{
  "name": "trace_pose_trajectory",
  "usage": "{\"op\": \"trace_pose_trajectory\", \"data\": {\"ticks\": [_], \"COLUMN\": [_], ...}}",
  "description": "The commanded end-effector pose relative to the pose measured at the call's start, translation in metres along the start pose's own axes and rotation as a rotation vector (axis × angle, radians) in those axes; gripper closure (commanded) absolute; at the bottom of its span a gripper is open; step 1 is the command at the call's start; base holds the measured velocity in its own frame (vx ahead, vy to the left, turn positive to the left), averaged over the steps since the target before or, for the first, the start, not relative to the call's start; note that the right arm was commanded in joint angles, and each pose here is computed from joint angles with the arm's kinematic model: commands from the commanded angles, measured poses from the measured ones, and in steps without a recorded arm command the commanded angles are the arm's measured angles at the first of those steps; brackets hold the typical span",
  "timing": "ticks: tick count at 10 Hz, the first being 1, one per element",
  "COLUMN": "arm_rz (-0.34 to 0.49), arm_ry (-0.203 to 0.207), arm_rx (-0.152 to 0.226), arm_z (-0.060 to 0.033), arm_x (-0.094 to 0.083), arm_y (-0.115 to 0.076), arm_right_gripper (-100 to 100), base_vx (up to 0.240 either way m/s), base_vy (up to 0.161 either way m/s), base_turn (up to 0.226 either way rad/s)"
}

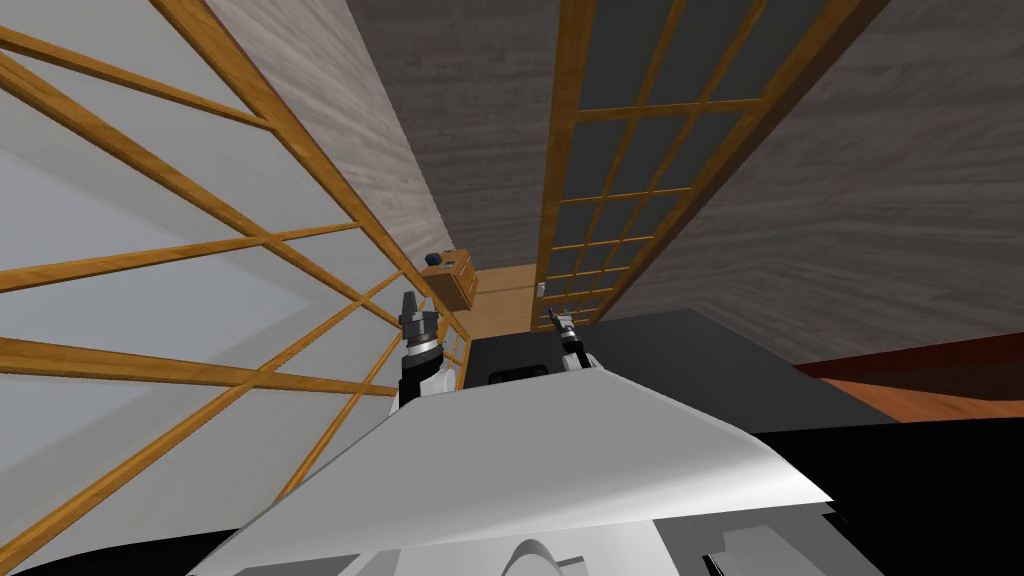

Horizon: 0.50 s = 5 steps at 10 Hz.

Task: Pull the door open

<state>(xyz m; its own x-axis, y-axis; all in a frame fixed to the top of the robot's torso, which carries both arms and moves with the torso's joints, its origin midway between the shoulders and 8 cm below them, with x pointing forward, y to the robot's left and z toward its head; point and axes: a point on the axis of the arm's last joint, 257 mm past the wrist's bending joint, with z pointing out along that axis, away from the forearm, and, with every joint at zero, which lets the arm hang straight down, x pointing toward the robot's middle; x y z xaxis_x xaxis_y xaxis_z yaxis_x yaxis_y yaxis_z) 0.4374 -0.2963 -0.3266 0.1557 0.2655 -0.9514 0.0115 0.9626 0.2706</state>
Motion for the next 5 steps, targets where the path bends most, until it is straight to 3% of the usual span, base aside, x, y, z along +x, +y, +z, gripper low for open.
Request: {"op": "trace_pose_trajectory", "data": {"ticks": [1,5], "arm_rz": [-0.035,-0.104], "arm_ry": [0.017,0.055], "arm_rx": [0.002,0.004], "arm_z": [-0.0013,-0.0063], "arm_x": [0.009,0.027], "arm_y": [-0.001,-0.004], "arm_right_gripper": [-100,-100], "base_vx": [0.091,0.081], "base_vy": [-0.012,-0.012], "base_turn": [0.024,0.02]}}
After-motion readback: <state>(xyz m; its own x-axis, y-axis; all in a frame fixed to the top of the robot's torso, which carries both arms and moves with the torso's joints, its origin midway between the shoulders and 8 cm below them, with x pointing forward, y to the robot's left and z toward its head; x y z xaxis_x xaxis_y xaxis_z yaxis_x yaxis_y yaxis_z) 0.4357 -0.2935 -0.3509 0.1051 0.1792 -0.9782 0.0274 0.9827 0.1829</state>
